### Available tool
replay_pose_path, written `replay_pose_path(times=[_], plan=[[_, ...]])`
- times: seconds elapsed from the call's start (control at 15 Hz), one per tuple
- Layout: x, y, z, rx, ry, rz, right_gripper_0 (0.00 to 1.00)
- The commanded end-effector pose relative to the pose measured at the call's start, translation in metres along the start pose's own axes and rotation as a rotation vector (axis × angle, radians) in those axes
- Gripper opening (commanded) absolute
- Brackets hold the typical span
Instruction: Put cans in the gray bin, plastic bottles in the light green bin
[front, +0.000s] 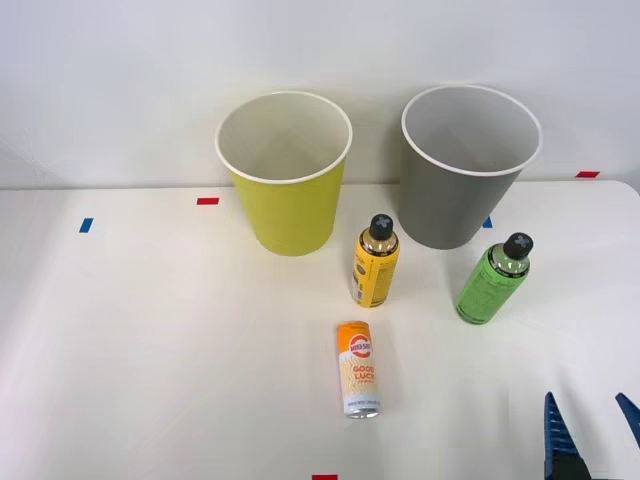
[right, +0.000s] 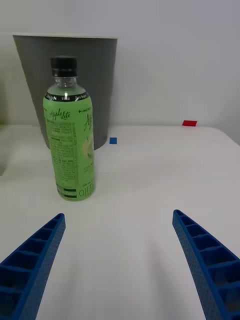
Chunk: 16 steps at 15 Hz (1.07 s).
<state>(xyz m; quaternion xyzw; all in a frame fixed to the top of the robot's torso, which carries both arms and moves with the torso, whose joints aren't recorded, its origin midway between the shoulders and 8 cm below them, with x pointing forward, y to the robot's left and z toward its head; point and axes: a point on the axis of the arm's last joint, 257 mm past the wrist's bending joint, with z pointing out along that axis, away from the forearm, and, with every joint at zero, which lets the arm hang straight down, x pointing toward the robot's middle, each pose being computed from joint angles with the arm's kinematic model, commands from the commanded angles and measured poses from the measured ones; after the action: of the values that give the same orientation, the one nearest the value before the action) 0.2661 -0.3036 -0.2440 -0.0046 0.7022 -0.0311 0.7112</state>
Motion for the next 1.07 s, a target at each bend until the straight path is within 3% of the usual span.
replay_pose_path(times=[0.07,0.27,0.47,0.6,1.07], plan=[[-0.006,0.009,0.008,-0.039,-0.021,-0.016,0.73],[0.008,0.013,0.021,0.0,0.027,0.086,0.74],[0.004,0.015,0.03,0.014,0.009,0.11,0.74],[0.003,0.018,0.041,0.045,0.004,0.186,0.73],[-0.002,0.043,0.086,0.007,0.024,0.187,0.74]])
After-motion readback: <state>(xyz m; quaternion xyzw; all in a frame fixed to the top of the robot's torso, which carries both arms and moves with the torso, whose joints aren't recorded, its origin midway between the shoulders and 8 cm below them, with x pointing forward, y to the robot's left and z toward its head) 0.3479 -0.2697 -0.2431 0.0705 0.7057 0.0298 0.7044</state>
